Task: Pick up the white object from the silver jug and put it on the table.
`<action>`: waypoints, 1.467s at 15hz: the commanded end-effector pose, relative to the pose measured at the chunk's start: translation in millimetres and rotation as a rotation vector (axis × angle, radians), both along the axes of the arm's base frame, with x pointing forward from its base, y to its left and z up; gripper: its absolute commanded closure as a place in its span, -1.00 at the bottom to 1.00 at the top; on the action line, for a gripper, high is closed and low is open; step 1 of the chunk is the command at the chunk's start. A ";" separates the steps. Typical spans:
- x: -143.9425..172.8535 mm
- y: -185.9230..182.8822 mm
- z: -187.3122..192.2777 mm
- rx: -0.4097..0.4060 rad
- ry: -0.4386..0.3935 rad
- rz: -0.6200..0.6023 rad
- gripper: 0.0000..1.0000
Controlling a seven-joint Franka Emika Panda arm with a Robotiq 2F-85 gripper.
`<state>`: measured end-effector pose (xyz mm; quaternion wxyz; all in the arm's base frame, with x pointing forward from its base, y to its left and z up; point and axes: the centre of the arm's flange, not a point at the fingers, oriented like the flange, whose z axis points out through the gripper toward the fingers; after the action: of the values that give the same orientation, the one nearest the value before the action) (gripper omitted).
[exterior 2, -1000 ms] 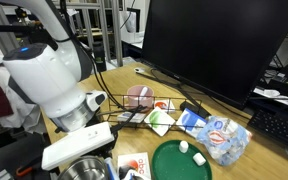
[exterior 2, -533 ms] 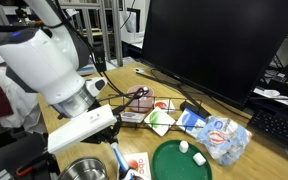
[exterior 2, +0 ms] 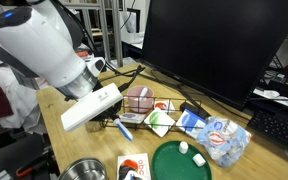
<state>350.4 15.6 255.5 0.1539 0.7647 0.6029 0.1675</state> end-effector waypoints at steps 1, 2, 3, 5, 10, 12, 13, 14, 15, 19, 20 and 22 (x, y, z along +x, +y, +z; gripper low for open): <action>-2.6 -7.5 0.0 0.073 -0.012 0.081 0.96; 0.6 -6.8 -2.5 0.087 -0.004 0.099 0.96; 3.0 -6.7 -6.1 0.101 0.007 0.116 0.96; 6.0 -7.6 -15.6 0.120 0.042 0.141 0.96; 10.7 -12.0 -39.4 0.108 0.134 0.221 0.96; 10.4 -14.9 -51.1 0.089 0.181 0.245 0.96; 9.9 -16.3 -56.9 0.084 0.199 0.254 0.96; 9.1 -17.6 -61.8 0.079 0.214 0.260 0.96; 8.1 -18.6 -65.9 0.075 0.226 0.266 0.96; 3.8 -18.0 -56.9 0.061 0.202 0.279 0.94; 2.3 -18.2 -51.8 0.055 0.188 0.278 0.87; 5.0 -17.8 -45.6 0.054 0.170 0.277 0.85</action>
<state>361.5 3.5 194.1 0.0452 0.6966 0.7045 0.1281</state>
